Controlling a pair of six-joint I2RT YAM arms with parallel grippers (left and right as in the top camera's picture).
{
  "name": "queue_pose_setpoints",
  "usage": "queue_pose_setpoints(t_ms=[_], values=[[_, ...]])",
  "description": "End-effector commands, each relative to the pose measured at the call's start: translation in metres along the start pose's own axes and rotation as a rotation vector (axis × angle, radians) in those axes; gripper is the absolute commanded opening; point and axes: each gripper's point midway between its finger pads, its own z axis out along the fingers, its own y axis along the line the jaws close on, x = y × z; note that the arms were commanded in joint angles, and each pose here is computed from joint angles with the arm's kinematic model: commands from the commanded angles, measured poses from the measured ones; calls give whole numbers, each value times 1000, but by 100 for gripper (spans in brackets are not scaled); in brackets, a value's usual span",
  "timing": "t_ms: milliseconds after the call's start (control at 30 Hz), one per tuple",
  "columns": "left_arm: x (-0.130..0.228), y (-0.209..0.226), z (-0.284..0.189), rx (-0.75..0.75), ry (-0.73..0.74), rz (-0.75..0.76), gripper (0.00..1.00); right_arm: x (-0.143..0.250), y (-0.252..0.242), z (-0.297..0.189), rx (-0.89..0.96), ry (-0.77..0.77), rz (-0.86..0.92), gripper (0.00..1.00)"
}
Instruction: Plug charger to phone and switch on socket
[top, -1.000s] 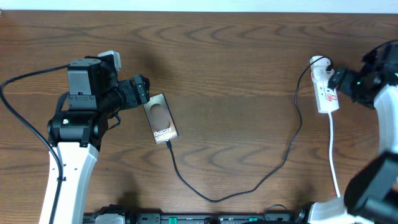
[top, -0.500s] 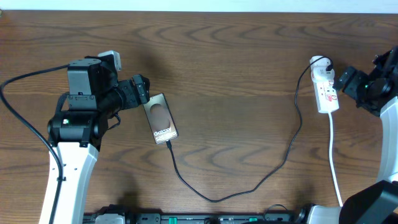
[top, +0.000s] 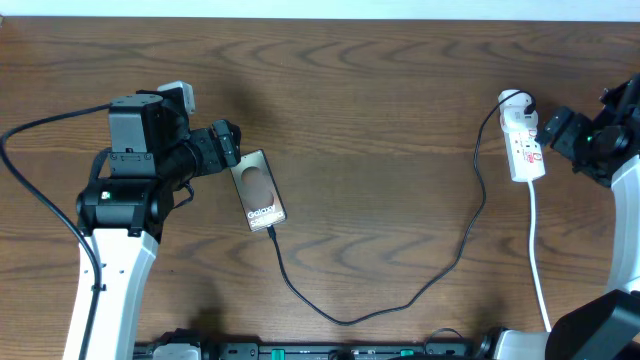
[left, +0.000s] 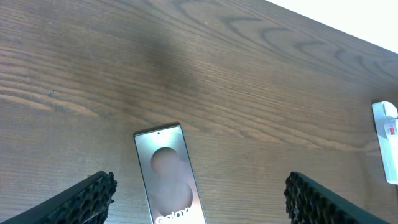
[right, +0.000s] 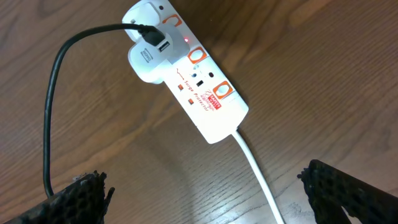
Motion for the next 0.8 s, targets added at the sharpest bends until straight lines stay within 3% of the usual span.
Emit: queue_pose_setpoints(t_ms=[0, 367, 767], values=[[0, -2, -5, 9, -7, 16, 89, 0, -1, -1, 10, -2, 10, 99], [2, -10, -59, 23, -151, 50, 89, 0, -1, -1, 10, -2, 10, 99], [-1, -8, -84, 115, -629, 145, 89, 0, -1, -1, 10, -2, 10, 99]])
